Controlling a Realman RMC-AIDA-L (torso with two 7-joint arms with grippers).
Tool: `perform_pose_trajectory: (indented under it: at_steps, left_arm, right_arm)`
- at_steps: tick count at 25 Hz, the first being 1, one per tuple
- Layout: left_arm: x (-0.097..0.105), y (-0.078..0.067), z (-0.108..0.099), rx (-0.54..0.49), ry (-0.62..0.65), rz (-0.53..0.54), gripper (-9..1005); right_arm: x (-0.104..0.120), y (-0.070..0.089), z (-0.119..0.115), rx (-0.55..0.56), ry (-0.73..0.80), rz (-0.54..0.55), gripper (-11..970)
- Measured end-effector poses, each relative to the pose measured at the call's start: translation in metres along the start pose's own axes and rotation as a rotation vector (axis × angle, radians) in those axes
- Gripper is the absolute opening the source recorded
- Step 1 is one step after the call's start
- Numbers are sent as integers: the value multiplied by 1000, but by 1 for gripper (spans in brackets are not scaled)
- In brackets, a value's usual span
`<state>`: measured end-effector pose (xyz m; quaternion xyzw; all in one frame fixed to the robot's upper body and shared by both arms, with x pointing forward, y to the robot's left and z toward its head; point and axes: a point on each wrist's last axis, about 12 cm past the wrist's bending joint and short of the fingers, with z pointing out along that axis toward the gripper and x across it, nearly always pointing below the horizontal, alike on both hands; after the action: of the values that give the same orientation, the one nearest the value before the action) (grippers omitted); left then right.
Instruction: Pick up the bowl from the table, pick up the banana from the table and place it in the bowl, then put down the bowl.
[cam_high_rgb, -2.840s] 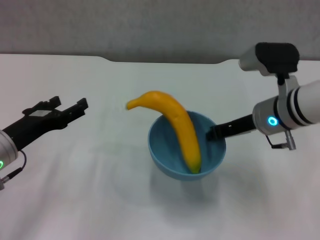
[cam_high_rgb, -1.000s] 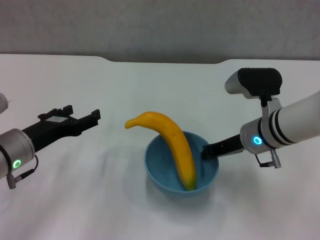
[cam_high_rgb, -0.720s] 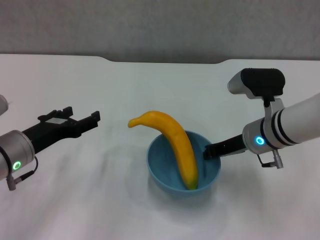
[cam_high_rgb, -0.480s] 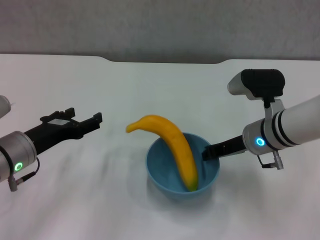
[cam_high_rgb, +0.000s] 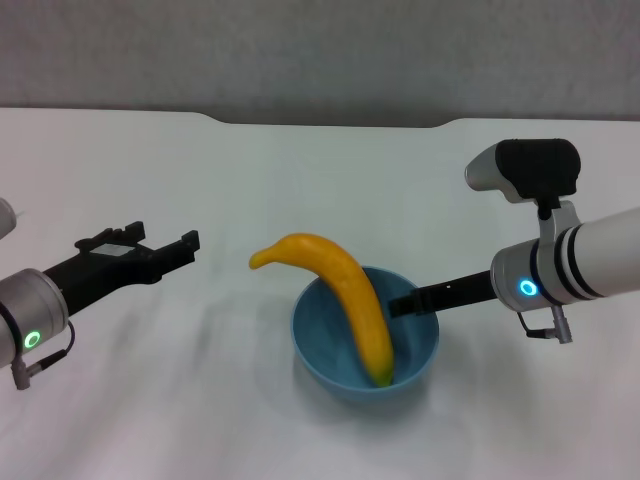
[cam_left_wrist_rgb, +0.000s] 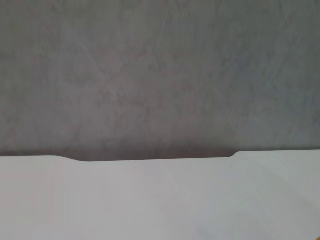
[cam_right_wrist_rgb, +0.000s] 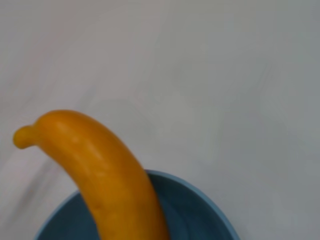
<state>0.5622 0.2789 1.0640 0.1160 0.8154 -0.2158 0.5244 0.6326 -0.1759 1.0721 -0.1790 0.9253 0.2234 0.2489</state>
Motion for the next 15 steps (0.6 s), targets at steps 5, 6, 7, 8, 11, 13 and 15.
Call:
perform_pose_trajectory:
  at_steps: [5, 6, 7, 8, 11, 13, 15]
  left_arm:
    - [3, 2, -3, -10, 2, -8, 893]
    - [4, 3, -5, -15, 0, -12, 893]
    - [4, 4, -7, -18, -4, -14, 893]
    - [5, 4, -8, -21, -10, -15, 893]
    - [5, 5, -10, -26, -23, -21, 892]
    - [6, 8, -15, -39, -49, -27, 892]
    - [7, 8, -17, -42, -62, -28, 892]
  right_arm:
    - [5, -3, -10, -6, -47, -29, 511]
    - [5, -4, -14, -4, -61, -33, 539]
    - [7, -5, -17, -3, -81, -40, 568]
    - [7, -6, -22, 1, -105, -54, 596]
    - [9, -10, -36, 36, -196, -122, 680]
    - [11, -12, -45, 70, -260, -164, 708]
    - [14, -15, -52, 100, -306, -195, 736]
